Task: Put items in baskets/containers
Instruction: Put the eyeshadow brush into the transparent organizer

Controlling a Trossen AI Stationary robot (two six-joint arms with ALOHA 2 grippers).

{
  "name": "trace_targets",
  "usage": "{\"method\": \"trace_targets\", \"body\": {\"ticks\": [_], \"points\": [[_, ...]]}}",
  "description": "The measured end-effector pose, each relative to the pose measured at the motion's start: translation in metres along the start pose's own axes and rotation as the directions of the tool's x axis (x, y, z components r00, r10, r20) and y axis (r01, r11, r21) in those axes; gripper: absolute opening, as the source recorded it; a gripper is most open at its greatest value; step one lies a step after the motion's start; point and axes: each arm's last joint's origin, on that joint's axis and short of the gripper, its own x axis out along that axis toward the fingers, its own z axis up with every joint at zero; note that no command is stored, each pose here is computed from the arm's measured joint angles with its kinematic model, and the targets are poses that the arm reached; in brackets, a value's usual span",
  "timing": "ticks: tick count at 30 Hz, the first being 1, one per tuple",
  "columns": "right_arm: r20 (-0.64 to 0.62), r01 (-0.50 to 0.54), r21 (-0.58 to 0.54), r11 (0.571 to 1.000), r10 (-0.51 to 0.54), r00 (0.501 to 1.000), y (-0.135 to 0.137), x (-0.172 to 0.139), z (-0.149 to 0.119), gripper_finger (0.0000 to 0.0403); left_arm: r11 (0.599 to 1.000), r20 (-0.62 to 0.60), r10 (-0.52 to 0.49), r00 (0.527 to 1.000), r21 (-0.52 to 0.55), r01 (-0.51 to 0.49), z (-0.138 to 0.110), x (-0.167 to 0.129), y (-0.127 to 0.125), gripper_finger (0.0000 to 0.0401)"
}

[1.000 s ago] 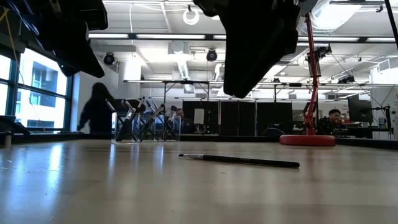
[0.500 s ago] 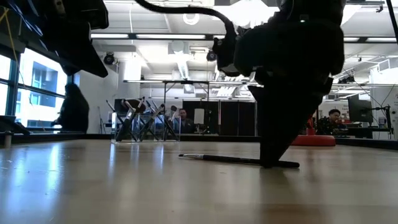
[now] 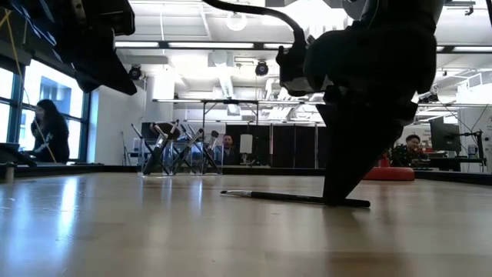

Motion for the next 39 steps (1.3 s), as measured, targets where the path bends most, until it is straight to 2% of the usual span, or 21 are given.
{"method": "trace_targets", "body": {"ticks": [4,8,13,21,27,30,34,39], "points": [[-0.009,0.002,-0.027,1.000,-0.002,1.000,-0.003,0.002,-0.003,0.0059,1.000,0.014,-0.008,1.000,-0.007,0.008,0.001,0.000,-0.001,0.0000],[-0.001,-0.019,-0.168,0.986,0.019,1.000,-0.002,-0.001,-0.004,0.0011,1.000,0.044,-0.022,0.999,-0.010,0.022,0.004,0.000,-0.003,0.0001],[0.056,0.026,-0.312,0.950,-0.008,0.998,-0.004,-0.007,-0.002,0.0014,0.999,0.059,-0.013,0.998,0.034,0.011,0.005,0.000,-0.003,0.0001],[0.040,0.022,-0.261,0.965,-0.012,0.999,-0.015,-0.005,0.012,0.0010,0.990,0.075,0.007,0.997,0.141,-0.017,0.005,0.000,-0.002,0.0007],[0.065,0.013,-0.236,0.972,0.002,0.998,-0.018,-0.004,0.021,0.0004,0.979,0.080,0.056,0.995,0.191,-0.071,0.003,0.007,-0.003,0.0063],[0.085,0.014,-0.241,0.970,0.007,0.996,-0.019,-0.003,0.024,0.0006,0.971,0.077,0.091,0.993,0.215,-0.105,0.000,0.017,-0.004,0.0091],[0.097,0.018,-0.225,0.974,0.004,0.995,-0.022,-0.002,0.029,0.0003,0.945,0.035,0.118,0.992,0.302,-0.123,-0.008,0.038,-0.009,0.0110],[0.104,0.011,-0.211,0.977,0.011,0.995,-0.025,-0.002,0.034,0.0007,0.927,-0.056,0.099,0.993,0.368,-0.072,-0.022,0.065,-0.013,0.0112]]}}
